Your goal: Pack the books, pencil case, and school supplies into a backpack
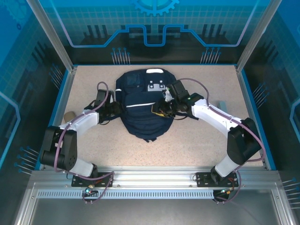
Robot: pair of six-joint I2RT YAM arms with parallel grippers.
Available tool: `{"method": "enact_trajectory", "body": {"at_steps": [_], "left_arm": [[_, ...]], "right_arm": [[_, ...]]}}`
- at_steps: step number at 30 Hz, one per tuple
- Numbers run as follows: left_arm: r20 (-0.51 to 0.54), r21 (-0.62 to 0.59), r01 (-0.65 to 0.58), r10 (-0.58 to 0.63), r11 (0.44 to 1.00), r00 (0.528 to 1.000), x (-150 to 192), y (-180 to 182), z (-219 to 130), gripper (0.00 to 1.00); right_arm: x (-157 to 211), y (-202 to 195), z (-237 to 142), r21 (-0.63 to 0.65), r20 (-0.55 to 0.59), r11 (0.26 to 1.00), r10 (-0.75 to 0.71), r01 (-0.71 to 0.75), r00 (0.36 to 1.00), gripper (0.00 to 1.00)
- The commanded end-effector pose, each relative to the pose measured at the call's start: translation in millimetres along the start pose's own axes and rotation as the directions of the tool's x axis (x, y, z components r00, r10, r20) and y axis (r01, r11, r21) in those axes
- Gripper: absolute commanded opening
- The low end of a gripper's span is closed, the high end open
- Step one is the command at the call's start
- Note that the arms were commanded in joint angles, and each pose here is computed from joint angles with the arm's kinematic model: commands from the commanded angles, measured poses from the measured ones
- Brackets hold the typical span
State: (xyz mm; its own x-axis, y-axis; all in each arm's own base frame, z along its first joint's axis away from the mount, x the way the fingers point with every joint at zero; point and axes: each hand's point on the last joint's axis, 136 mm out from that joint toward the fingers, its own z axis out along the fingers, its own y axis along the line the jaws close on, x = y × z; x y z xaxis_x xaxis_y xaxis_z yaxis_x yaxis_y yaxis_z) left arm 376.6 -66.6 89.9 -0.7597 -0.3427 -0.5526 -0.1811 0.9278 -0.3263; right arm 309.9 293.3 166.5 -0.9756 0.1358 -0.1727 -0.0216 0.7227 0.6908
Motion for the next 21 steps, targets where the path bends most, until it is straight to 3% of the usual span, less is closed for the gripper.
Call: {"method": "enact_trajectory", "body": {"at_steps": [1,4,8,15,21], "left_arm": [[0.045,-0.013,0.054,-0.053,0.998,0.998,-8.8,2.0,-25.6,0.60],[0.063,-0.003,0.076,-0.076,0.997,0.995,-11.5,0.3,-47.1,0.76],[0.099,0.005,0.105,-0.105,0.995,0.990,-15.6,2.8,-72.4,0.88],[0.123,0.017,0.119,-0.120,0.993,0.985,-15.4,6.3,-98.3,0.98],[0.135,0.024,0.120,-0.122,0.993,0.983,-9.2,10.3,-105.9,0.99]], "right_arm": [[-7.3,1.5,-23.8,0.071,0.043,0.994,-0.092,0.088,0.995,0.56],[-26.8,-25.6,-60.1,0.253,0.160,0.962,-0.145,0.101,0.976,0.73],[-47.3,-63.1,-93.9,0.396,0.236,0.916,-0.171,0.067,0.957,0.82],[-79.0,-168.1,-139.6,0.605,0.318,0.782,-0.064,-0.151,0.946,0.90],[-87.4,-243.7,-166.5,0.636,0.387,0.694,0.092,-0.338,0.918,0.93]]}}
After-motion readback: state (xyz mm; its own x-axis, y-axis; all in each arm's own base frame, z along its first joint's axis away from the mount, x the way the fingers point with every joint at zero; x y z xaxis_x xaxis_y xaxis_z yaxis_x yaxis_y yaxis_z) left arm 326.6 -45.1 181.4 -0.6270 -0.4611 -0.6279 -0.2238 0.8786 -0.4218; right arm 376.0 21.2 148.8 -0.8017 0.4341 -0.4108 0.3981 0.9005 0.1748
